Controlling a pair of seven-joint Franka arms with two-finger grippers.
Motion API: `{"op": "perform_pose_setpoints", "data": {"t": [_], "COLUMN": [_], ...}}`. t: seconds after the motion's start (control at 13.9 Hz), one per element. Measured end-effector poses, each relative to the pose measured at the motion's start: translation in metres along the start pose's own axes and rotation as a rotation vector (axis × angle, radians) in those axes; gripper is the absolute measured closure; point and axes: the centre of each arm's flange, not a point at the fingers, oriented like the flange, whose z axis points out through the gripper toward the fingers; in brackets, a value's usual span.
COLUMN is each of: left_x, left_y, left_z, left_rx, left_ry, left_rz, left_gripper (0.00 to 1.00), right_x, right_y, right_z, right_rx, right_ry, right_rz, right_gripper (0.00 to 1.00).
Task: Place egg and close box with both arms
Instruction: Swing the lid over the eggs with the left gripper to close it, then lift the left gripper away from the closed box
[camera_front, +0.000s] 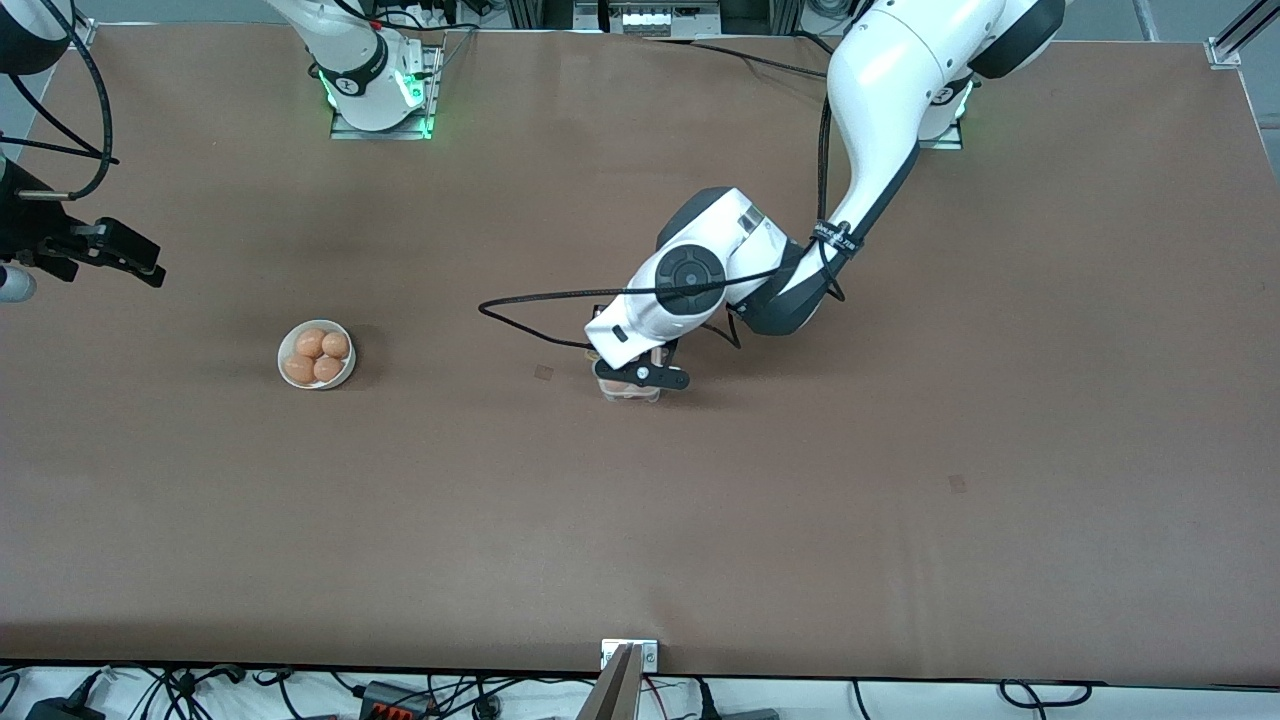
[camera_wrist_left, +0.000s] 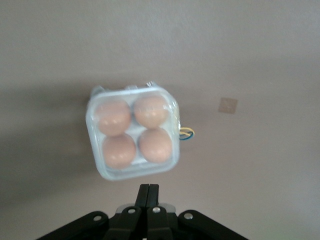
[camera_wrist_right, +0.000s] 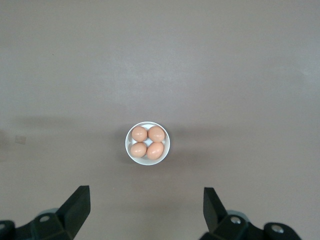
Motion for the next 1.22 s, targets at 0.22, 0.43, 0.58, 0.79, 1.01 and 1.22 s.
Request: {"op": "perform_pose_setpoints", "data": {"t": [0.22, 0.43, 0.58, 0.79, 1.01, 1.22], "left_x": [0.000, 0.025, 0.039, 0.034, 0.029, 0.013], "left_y": [0.003, -0.036, -0.079, -0.125, -0.180, -0.246], "left_z": [-0.002, -0.040, -0.082, -0.142, -0.178, -0.204], "left_rx": [0.015, 0.025, 0.043, 0.082, 0.107, 0.133], "left_ry": [0.020, 0.039, 0.027, -0.012, -0.041, -0.058], "left_rz": [0.015, 0.002, 0.022, 0.037, 0.102, 0.095], "left_gripper": [0.99, 0.99, 0.99, 0.99, 0.97, 0.97], "right_x": [0.000, 0.000, 0.000, 0.000, 0.000, 0.000], "right_y": [0.000, 0.000, 0.000, 0.000, 0.000, 0.000], "right_z": [0.000, 0.000, -0.001, -0.001, -0.001, -0.001], "right_rx": [0.000, 0.000, 0.000, 0.000, 0.000, 0.000], "right_ry": [0.000, 0.000, 0.001, 0.002, 0.002, 0.002], "right_rz": [0.000, 0.000, 0.000, 0.000, 0.000, 0.000], "right_gripper": [0.00, 0.00, 0.00, 0.00, 0.00, 0.00]}}
